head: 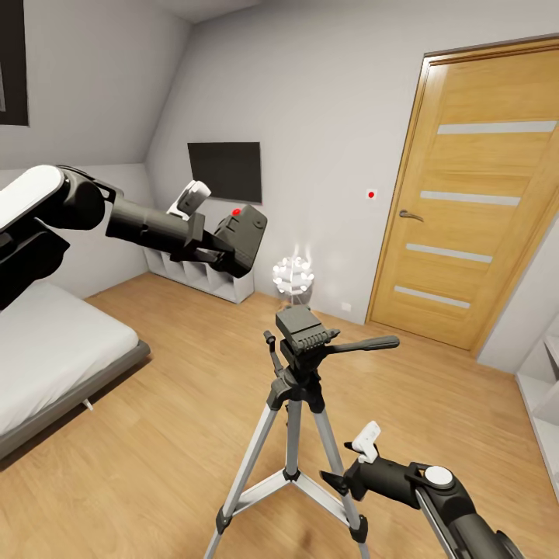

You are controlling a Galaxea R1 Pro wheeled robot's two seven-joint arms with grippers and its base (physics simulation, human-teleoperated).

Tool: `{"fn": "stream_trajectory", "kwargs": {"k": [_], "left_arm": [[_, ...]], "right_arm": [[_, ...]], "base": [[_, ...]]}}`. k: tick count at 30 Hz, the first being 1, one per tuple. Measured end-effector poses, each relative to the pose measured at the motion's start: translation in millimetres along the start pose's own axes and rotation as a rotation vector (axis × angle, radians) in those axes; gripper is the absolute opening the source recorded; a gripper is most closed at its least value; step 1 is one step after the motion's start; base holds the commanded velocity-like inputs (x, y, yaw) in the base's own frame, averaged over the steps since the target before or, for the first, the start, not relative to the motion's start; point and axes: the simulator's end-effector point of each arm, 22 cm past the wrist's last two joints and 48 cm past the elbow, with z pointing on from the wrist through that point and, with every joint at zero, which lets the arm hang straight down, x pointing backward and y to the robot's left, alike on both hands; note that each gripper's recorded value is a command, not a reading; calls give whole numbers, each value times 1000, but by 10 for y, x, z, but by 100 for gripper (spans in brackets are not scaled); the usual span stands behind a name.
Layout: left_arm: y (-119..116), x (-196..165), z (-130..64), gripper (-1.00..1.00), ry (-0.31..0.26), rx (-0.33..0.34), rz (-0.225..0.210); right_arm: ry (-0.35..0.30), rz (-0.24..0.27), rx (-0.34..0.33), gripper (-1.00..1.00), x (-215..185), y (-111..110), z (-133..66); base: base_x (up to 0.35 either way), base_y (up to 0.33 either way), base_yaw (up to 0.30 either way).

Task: Attach the digital camera to the camera tripod in the bedroom.

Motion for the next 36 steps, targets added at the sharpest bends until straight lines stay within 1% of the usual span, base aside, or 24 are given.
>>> {"fn": "stream_trajectory", "kwargs": {"k": [6,16,29,32,36], "left_arm": [[-7,0,3,-100,1,1,1],[-35,5,24,-100,4,6,4],[-86,20,60,-100,13,15,12],[-120,7,53,-100,13,18,21],[-213,-40,11,-100,8,19,51]], "right_arm": [[-6,4,-5,100,-21,34,23],[-11,3,6,100,-36,26,37],[-7,-6,59,100,-27,-88,38],[-5,-6,64,100,-14,-99,40],[-2,-8,63,100,-4,-87,52]], "base": [[0,0,0],[0,0,0],[0,0,0],[0,0,0],[0,0,0]]}}
